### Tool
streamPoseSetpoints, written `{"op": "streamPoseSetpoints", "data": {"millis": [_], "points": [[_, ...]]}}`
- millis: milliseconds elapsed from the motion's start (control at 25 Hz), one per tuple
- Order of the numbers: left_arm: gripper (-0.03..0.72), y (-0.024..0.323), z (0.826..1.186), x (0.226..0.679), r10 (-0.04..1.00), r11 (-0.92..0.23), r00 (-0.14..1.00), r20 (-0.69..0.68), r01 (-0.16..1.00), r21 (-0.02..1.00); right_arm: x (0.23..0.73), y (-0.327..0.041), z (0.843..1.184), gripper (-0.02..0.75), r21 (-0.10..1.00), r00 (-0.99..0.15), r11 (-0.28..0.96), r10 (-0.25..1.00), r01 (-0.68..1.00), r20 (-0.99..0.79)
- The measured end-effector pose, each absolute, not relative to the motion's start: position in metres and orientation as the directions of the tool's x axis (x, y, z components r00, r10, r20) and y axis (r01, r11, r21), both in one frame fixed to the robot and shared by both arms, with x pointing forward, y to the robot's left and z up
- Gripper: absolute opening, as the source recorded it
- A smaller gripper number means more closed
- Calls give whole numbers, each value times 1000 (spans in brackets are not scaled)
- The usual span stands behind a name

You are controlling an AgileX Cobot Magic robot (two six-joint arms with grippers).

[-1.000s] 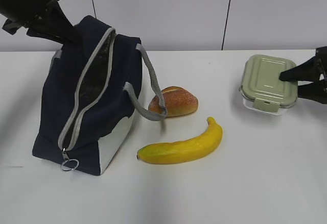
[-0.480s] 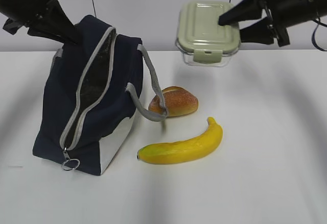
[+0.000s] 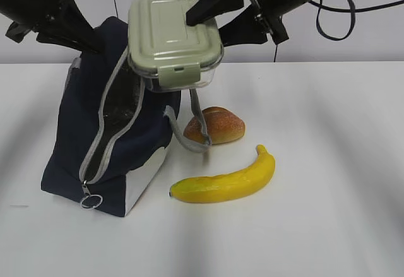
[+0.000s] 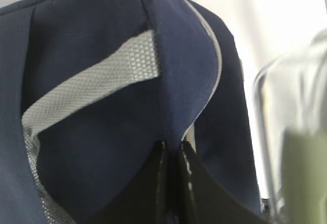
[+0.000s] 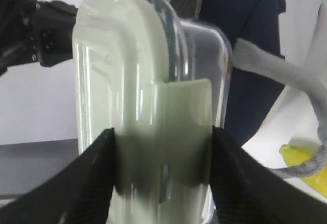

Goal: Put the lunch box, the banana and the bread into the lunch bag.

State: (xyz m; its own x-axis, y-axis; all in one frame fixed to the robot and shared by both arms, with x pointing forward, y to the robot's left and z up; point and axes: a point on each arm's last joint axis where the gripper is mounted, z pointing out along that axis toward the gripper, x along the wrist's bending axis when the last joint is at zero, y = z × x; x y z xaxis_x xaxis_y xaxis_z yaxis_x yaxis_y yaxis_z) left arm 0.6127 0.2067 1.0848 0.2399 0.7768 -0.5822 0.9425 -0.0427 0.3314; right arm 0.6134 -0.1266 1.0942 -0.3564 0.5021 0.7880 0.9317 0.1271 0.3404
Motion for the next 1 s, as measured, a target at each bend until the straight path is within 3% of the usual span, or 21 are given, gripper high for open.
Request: {"op": "streamPoseSetpoints", "data": {"millis": [280,800,1000], "points": [[-12,204,1087,613,754,-23,231,-614,945,327,607,-103,1073,413,262,-318,181,591,948,741],[-13,200,1091,613,708,12,219,-671,947,321,628,-72,1026,413,283,-272,93,661,955,699],[-13,199,1092,613,699,18,217,-681,947,320,625,-48,1021,413,337,-295,69,665,939,686]]}}
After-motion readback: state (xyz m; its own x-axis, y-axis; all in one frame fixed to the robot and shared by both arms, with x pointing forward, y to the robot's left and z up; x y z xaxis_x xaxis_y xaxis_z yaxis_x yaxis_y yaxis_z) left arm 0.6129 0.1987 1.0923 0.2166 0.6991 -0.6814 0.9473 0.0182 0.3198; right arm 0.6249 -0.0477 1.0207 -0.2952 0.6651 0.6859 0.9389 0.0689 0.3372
